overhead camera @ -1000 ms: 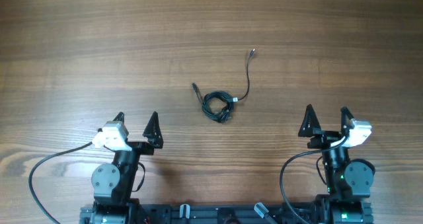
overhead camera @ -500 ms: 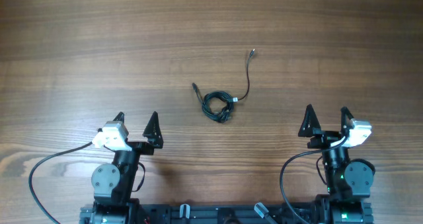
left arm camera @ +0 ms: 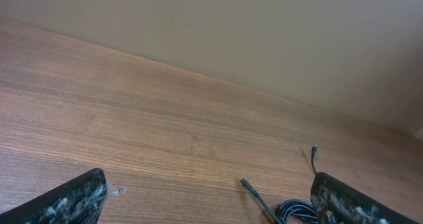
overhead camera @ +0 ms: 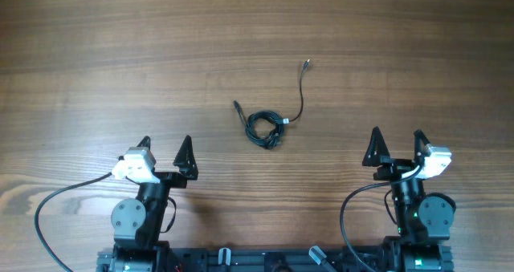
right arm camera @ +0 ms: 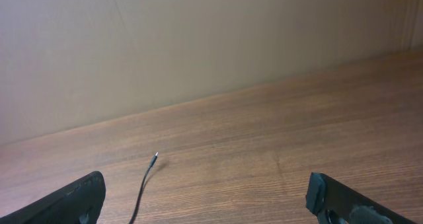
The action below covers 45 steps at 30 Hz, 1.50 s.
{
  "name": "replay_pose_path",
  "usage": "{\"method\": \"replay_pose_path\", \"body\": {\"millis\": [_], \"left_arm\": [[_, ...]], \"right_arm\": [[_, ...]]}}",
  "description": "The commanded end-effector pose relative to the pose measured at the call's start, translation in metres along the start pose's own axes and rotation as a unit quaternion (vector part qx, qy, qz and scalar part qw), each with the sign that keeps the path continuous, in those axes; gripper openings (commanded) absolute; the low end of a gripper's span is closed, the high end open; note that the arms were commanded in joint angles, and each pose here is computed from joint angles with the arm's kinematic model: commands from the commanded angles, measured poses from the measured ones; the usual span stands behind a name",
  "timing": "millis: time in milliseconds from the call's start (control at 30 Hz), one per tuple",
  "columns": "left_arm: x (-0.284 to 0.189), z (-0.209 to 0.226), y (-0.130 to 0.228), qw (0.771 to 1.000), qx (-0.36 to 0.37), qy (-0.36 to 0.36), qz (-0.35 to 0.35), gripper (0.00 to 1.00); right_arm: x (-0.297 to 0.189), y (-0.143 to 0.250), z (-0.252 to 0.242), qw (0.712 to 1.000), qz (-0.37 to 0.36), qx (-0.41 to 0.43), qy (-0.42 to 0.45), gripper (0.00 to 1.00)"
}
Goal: Untangle cables
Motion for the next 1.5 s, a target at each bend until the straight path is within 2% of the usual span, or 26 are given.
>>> {"method": "replay_pose_path", "body": {"millis": [0, 200, 333, 467, 667, 767, 867, 1467], "left_arm": [[0.001, 0.002, 0.003, 1.0, 0.012, -0.004, 0.005, 1.0], [0.001, 0.001, 0.003, 1.0, 0.011, -0.003, 0.005, 1.0], [-0.001, -0.014, -0.004, 0.998, 0.004, 0.062, 0.003, 1.0], [-0.006, -0.024, -0.019, 0.997, -0.019, 0.064, 0.027, 1.0], [-0.001, -0.046, -0.054, 0.992, -0.031, 0.054, 0.109, 1.0], [0.015, -0.048, -0.036, 0.978, -0.048, 0.074, 0.188, 1.0], [0.022, -0.046, -0.025, 0.969, -0.058, 0.078, 0.226, 1.0], [0.022, -0.045, -0.024, 0.969, -0.059, 0.075, 0.229, 1.0]], "right_arm": [[0.0, 0.001, -0.001, 1.0, 0.001, -0.009, 0.006, 1.0], [0.0, 0.001, -0.001, 1.0, 0.001, -0.009, 0.006, 1.0], [0.0, 0.001, -0.001, 1.0, 0.001, -0.009, 0.006, 1.0], [0.0, 0.001, -0.001, 1.0, 0.001, -0.009, 0.006, 1.0], [0.0, 0.001, -0.001, 1.0, 0.001, -0.009, 0.006, 1.0], [0.0, 0.001, -0.001, 1.0, 0.001, -0.009, 0.006, 1.0], [0.0, 0.001, -0.001, 1.0, 0.001, -0.009, 0.006, 1.0], [0.0, 0.0, -0.001, 1.0, 0.001, -0.009, 0.006, 1.0]]}}
Point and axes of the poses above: each gripper's point midway between its finger pads, its own x axis out along the fingers, its own z axis along the line the jaws close on, y = z × x, the point moved 8 cm from there along -x, back along the fingers, and after that the axes turned 7 degrees about -x, right-handed, at the moved point
